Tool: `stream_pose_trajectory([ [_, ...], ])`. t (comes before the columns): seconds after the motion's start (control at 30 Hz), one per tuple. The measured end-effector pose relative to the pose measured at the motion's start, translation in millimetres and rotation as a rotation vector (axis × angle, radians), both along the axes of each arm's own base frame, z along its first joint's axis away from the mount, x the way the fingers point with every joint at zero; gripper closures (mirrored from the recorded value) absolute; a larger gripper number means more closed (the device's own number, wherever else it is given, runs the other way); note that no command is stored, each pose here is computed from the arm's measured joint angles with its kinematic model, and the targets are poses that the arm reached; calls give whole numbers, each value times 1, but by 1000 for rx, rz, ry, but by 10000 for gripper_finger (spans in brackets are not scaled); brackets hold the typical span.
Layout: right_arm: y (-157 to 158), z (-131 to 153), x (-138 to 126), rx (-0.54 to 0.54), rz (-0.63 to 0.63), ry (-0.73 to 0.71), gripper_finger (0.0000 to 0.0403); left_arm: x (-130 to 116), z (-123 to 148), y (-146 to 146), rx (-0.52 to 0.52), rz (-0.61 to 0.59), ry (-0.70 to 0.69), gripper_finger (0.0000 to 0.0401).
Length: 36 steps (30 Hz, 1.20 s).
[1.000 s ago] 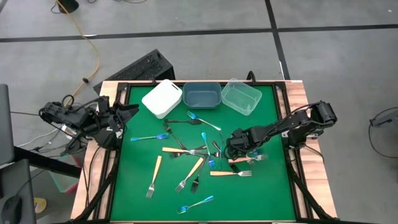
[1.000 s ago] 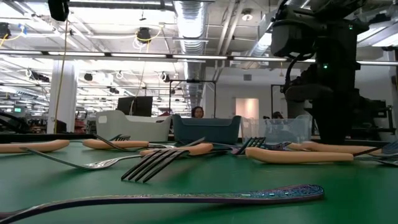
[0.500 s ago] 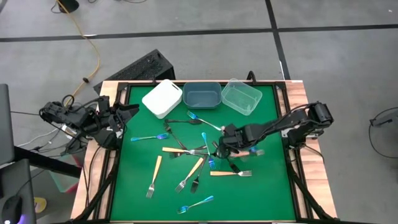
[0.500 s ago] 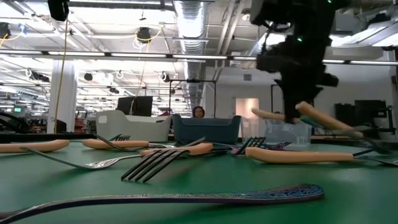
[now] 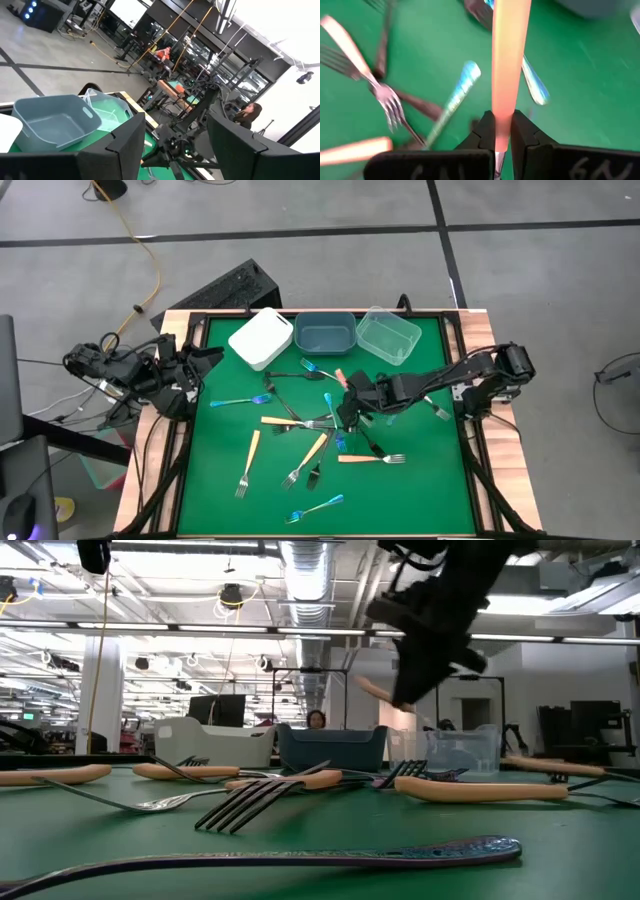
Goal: Sort silverware by color (type)
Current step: Put the yellow fork into the blue bin
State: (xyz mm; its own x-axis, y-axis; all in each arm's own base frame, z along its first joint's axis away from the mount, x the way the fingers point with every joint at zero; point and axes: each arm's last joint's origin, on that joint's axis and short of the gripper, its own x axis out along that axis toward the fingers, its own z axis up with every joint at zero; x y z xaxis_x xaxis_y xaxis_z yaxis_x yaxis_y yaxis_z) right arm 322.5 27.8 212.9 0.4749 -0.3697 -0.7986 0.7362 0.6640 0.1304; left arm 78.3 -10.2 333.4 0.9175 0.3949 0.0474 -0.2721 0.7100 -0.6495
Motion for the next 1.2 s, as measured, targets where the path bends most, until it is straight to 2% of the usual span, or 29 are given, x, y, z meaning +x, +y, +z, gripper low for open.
stream_pose_trajectory([
  [0.3, -43, 27, 25, -70, 174, -232, 371, 0, -1, 0, 6, 0, 14, 204],
  [0.4, -65, 42, 29, -122, 220, -219, 370, 0, -1, 0, 6, 0, 15, 204],
  [0.57, -103, 84, 35, -263, 294, -271, 370, 0, -2, 0, 7, 11, 18, 204],
  [0.73, -141, 110, 31, -458, 352, -223, 369, 0, -2, 1, 21, 45, 27, 204],
  [0.87, -163, 114, 25, -574, 451, -167, 368, -1, -2, 2, 36, 67, 35, 204],
  [1.13, -202, 108, 8, -548, 497, -188, 367, -1, -3, 3, 37, 103, 44, 204],
  [1.2, -206, 102, 13, -546, 514, -218, 367, -1, -3, 3, 41, 123, 54, 204],
])
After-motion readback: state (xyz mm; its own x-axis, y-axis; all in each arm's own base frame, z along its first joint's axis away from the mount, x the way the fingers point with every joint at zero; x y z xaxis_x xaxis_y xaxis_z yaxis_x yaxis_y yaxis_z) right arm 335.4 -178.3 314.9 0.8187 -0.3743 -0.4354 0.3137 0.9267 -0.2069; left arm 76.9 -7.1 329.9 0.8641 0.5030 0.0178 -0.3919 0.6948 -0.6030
